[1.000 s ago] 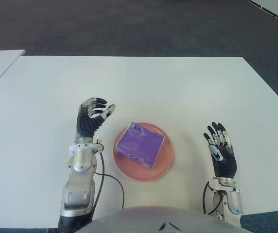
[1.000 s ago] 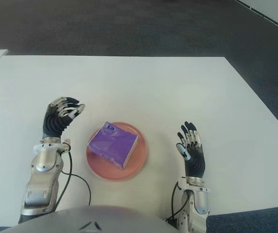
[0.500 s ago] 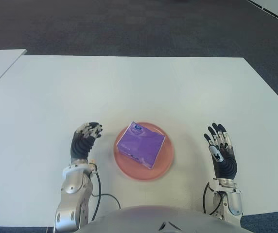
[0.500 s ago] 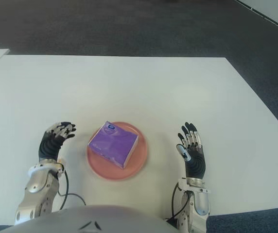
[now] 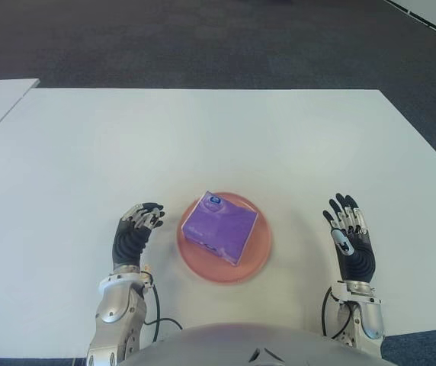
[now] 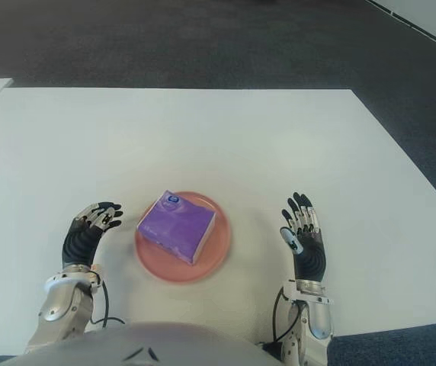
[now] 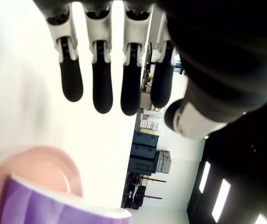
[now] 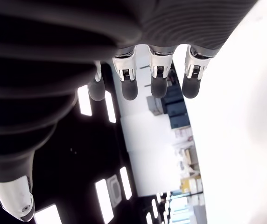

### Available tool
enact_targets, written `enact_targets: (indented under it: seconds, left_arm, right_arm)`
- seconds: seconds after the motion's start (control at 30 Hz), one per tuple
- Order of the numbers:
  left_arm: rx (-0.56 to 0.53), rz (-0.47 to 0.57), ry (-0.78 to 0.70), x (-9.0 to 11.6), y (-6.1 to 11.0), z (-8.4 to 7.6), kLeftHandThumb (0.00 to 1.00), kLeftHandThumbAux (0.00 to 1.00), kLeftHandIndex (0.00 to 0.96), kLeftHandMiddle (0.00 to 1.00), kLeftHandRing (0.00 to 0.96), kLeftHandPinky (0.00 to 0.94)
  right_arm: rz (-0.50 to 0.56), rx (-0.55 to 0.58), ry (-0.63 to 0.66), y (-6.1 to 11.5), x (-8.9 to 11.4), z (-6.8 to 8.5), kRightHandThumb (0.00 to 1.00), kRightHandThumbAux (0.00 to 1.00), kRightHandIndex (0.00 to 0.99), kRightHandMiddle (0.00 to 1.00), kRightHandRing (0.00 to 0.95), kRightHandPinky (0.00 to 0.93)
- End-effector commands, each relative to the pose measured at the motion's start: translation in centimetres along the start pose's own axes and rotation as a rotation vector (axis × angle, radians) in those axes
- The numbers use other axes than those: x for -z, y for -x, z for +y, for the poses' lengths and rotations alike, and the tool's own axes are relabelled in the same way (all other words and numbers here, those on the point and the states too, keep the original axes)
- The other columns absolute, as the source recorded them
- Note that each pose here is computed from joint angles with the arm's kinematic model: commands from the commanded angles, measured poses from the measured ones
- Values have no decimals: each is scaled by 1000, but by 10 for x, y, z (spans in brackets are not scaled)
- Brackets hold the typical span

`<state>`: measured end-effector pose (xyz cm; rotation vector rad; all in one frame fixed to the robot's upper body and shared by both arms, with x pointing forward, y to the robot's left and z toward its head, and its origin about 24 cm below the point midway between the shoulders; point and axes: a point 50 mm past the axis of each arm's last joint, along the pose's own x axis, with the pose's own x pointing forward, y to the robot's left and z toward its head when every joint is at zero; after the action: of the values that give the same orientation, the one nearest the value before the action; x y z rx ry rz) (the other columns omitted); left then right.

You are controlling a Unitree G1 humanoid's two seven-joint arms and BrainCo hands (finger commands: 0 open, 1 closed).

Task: Put the tissue paper into the plate.

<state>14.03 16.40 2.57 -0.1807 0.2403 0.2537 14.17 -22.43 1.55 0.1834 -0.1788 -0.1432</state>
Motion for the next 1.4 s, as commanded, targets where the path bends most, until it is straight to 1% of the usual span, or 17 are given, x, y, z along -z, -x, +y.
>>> enact_targets:
  seconds: [0.03, 0.33, 0.37, 0.4, 0.43, 0.47, 0.53, 0.6, 0.73, 0.87, 1.03, 1.07, 1.23, 1.4]
  left_arm:
    - [7, 41, 7, 10, 7, -3, 690, 712, 412, 397, 390, 405]
    - [18, 27, -2, 13, 11, -8, 697, 710, 415, 401, 396, 410]
    - [30, 8, -6, 13, 12, -9, 697, 710, 415, 401, 396, 409]
    - [39, -6, -9, 13, 13, -10, 696, 711, 414, 401, 396, 408]
    - [49, -24, -13, 13, 13, -12, 695, 711, 414, 401, 396, 408]
    - [55, -35, -15, 13, 13, -13, 694, 711, 414, 402, 396, 407]
    - [78, -73, -21, 14, 13, -15, 693, 710, 414, 404, 397, 407]
    - [118, -112, -34, 17, 11, -18, 690, 710, 415, 412, 399, 409]
    - [140, -135, -38, 22, 10, -18, 687, 710, 415, 419, 400, 411]
    - [127, -122, -34, 25, 10, -19, 686, 710, 415, 419, 400, 412]
    - [88, -44, -8, 28, 12, -17, 688, 710, 414, 406, 395, 404]
    - [82, -31, -4, 29, 12, -16, 688, 711, 413, 400, 393, 402]
    - [63, 10, 11, 30, 13, -15, 687, 712, 411, 383, 385, 393]
    - [59, 24, 44, 33, 11, -17, 685, 713, 408, 364, 374, 389]
  right_arm:
    - [10, 9, 0, 3, 1, -5, 100, 626, 58, 71, 49, 54]
    - [10, 9, 0, 2, 0, -9, 100, 626, 58, 71, 49, 54]
    - [50, -51, 29, 4, 6, 5, 100, 626, 58, 71, 49, 54]
    - [77, -97, 51, 5, 10, 16, 101, 628, 60, 75, 58, 67]
    - [101, -129, 66, 6, 13, 23, 102, 629, 61, 77, 61, 71]
    - [114, -144, 75, 7, 15, 27, 104, 628, 63, 79, 66, 77]
    - [145, -146, 81, 6, 18, 27, 108, 627, 65, 83, 70, 82]
    - [209, -145, 84, 5, 21, 26, 120, 622, 72, 90, 76, 90]
    - [240, -152, 83, 1, 23, 28, 137, 613, 80, 100, 81, 89]
    - [246, -155, 77, 0, 22, 31, 161, 605, 88, 108, 83, 78]
    - [252, -155, 88, 0, 20, 36, 184, 598, 92, 102, 69, 50]
    - [257, -155, 92, 0, 19, 36, 187, 592, 89, 96, 60, 32]
    - [297, -141, 117, -1, 19, 37, 187, 563, 84, 86, 38, 5]
    - [308, -132, 132, -2, 18, 39, 185, 534, 94, 101, 38, 0]
